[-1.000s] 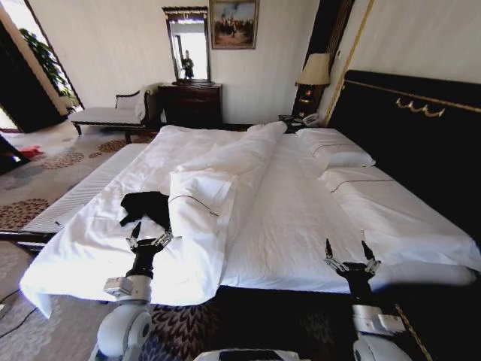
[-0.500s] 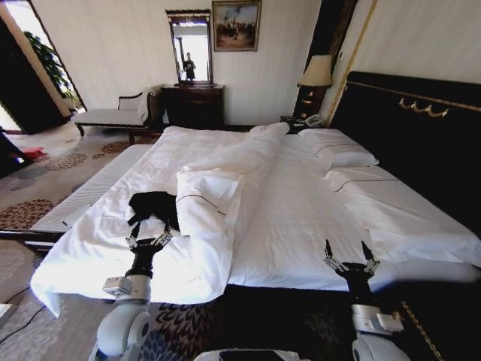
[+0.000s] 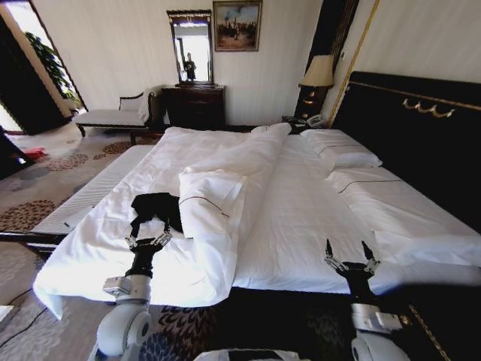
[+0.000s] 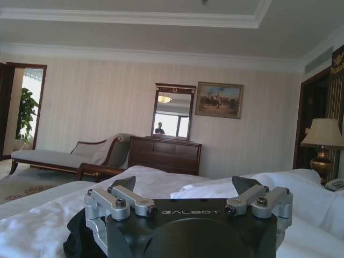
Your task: Fold the clothes on the bed.
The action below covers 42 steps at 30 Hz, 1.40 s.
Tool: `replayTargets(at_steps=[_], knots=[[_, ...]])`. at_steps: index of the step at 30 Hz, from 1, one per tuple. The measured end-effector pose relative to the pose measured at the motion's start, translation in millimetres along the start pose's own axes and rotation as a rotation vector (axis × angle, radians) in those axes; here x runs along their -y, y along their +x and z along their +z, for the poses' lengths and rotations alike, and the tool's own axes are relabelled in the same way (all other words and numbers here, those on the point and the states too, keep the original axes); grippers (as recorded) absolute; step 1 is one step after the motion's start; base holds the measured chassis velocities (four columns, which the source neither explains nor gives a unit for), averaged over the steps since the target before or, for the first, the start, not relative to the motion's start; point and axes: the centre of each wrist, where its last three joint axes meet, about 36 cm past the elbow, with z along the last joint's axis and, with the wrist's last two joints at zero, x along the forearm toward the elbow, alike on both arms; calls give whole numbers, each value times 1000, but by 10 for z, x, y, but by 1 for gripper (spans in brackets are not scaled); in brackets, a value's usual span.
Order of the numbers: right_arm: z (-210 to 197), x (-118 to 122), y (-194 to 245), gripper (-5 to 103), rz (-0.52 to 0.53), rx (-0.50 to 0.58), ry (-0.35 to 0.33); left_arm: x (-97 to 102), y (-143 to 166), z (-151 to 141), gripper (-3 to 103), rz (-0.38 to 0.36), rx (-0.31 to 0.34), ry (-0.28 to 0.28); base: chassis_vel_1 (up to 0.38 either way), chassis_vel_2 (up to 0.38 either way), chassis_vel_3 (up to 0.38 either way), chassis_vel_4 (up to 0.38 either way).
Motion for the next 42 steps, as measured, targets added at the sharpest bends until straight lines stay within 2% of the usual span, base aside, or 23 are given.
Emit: replayTargets(at_steps=[10, 17, 19, 20, 23, 24, 28, 30, 31, 35, 38, 39, 40, 41, 42], knots=[[10, -13, -53, 100, -21, 32, 2, -7, -1, -11, 100, -3, 4, -3, -18, 171, 15, -161], [19, -23, -135, 100, -36, 48, -24, -26, -39, -170, 100, -4, 38, -7, 0, 0, 0, 0], [-11, -48, -197, 100, -30, 28, -88, -55, -53, -265, 100, -17, 59, -13, 0, 0, 0, 0], [-11, -48, -197, 100, -30, 28, -88, -55, -53, -265, 100, -17, 59, -13, 0, 0, 0, 0], [-151, -160, -324, 100, 28, -35, -232, -57, -50, -381, 100, -25, 79, -11, 0, 0, 0, 0], [-281, -221, -420, 100, 61, -90, -303, -45, -44, -450, 100, -31, 90, -8, 0, 0, 0, 0], [-454, -323, -636, 100, 75, -144, -378, -10, -33, -595, 100, -42, 97, 12, 0, 0, 0, 0], [-588, -401, -810, 100, 67, -191, -459, 20, -32, -713, 100, -40, 91, 34, 0, 0, 0, 0], [-588, -401, -810, 100, 67, -191, -459, 20, -32, -713, 100, -40, 91, 34, 0, 0, 0, 0], [-838, -469, -1111, 100, 29, -297, -618, 33, -49, -780, 100, -27, 51, 39, 0, 0, 0, 0], [-921, -475, -1182, 100, 8, -332, -672, 41, -49, -789, 100, -22, 37, 49, 0, 0, 0, 0], [-974, -484, -1222, 100, -4, -355, -708, 50, -45, -800, 100, -18, 32, 59, 0, 0, 0, 0], [-1076, -517, -1306, 100, -30, -405, -791, 72, -31, -831, 100, -13, 31, 80, 0, 0, 0, 0], [-1133, -548, -1371, 100, -52, -429, -837, 91, -17, -853, 100, -9, 34, 92, 0, 0, 0, 0], [-1133, -548, -1371, 100, -52, -429, -837, 91, -17, -853, 100, -9, 34, 92, 0, 0, 0, 0]])
